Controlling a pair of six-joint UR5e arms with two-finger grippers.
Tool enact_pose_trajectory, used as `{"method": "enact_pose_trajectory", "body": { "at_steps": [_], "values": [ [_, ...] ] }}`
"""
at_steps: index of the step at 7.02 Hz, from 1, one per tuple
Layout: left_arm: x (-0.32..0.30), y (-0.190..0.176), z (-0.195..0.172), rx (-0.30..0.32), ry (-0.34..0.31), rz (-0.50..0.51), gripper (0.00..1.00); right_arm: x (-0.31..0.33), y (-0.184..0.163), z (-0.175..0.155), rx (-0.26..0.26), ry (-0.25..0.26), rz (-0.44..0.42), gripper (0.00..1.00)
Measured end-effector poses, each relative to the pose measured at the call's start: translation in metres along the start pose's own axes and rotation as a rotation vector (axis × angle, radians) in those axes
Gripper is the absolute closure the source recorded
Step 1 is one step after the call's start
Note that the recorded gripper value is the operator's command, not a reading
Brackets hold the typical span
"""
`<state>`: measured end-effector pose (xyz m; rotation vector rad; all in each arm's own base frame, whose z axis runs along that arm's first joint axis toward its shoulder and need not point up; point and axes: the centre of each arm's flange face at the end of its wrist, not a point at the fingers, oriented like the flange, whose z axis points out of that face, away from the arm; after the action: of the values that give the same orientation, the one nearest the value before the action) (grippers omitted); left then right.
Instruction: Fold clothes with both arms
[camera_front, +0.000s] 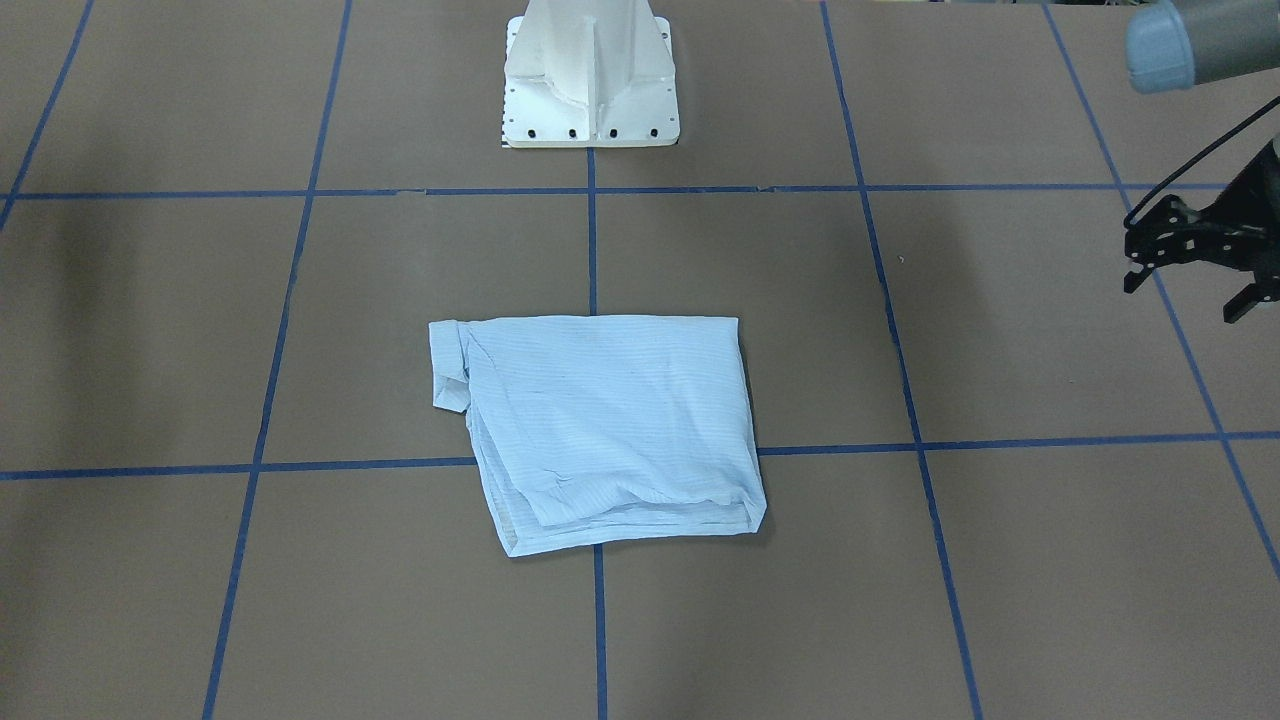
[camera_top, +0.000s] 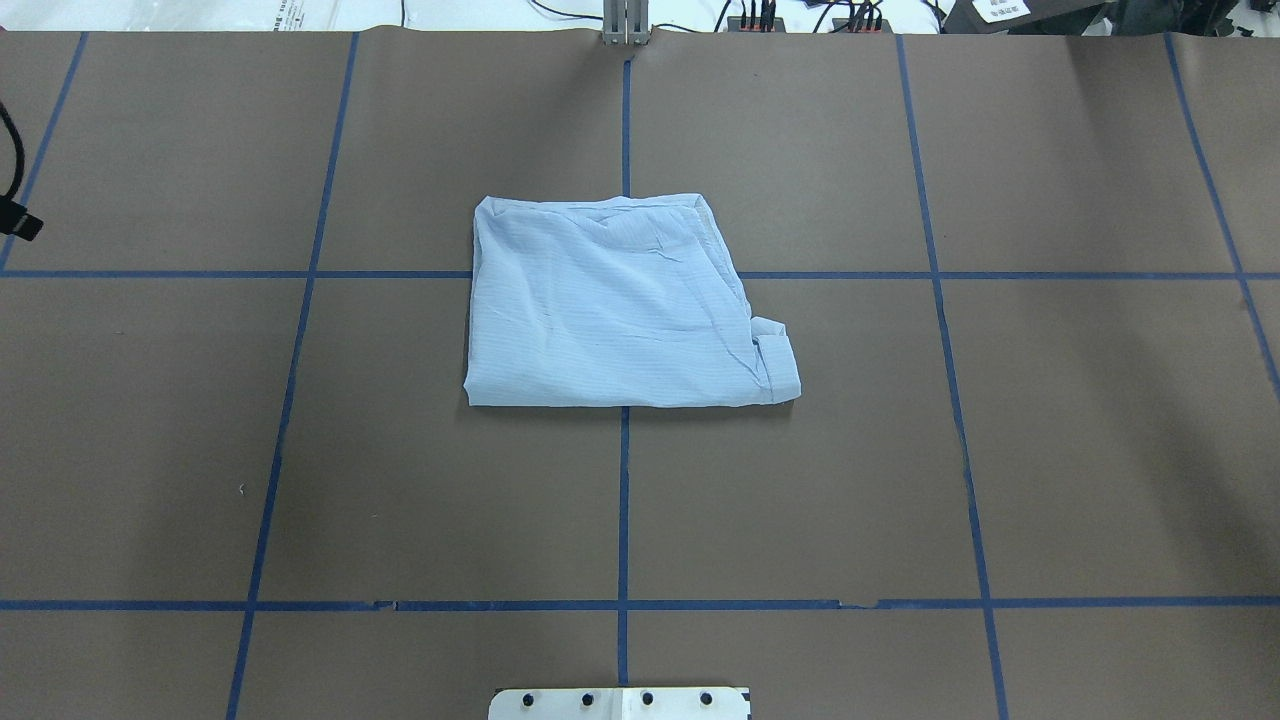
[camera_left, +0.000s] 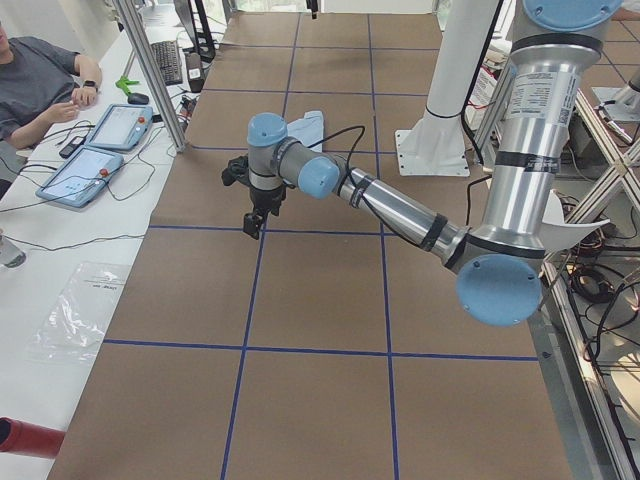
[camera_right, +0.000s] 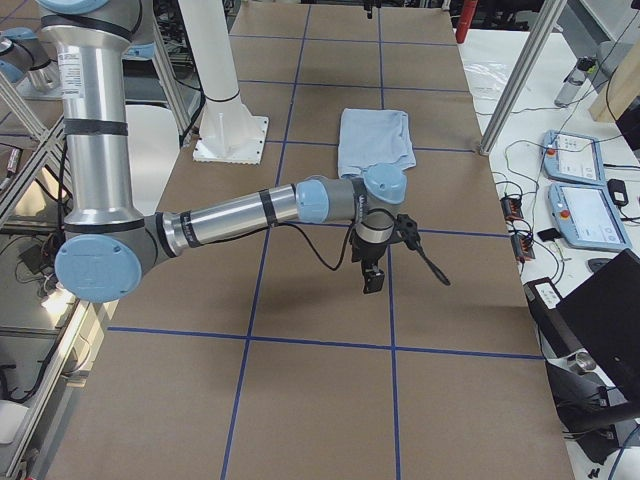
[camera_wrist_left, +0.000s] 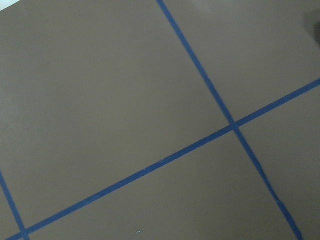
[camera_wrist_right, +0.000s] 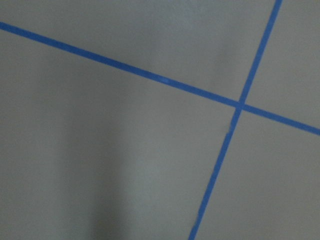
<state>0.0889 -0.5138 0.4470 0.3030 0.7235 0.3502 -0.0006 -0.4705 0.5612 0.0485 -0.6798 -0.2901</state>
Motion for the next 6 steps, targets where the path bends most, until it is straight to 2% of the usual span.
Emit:
{"method": "enact_pose_trajectory", "body": {
  "at_steps": [2, 4, 6],
  "values": [
    [-0.036, 0.040, 0.003, -0.032, -0.019, -0.071, 0.00, 0.024, 0.054, 0.009, -0.027, -0.004, 0.069, 0.00],
    [-0.084, 0.088, -0.007, -0.042, -0.033, -0.139, 0.00, 0.031, 0.069, 0.013, -0.037, -0.005, 0.095, 0.00],
    [-0.113, 0.135, -0.004, -0.066, 0.012, -0.178, 0.00, 0.032, 0.072, 0.014, -0.040, -0.006, 0.101, 0.00]
  ]
}}
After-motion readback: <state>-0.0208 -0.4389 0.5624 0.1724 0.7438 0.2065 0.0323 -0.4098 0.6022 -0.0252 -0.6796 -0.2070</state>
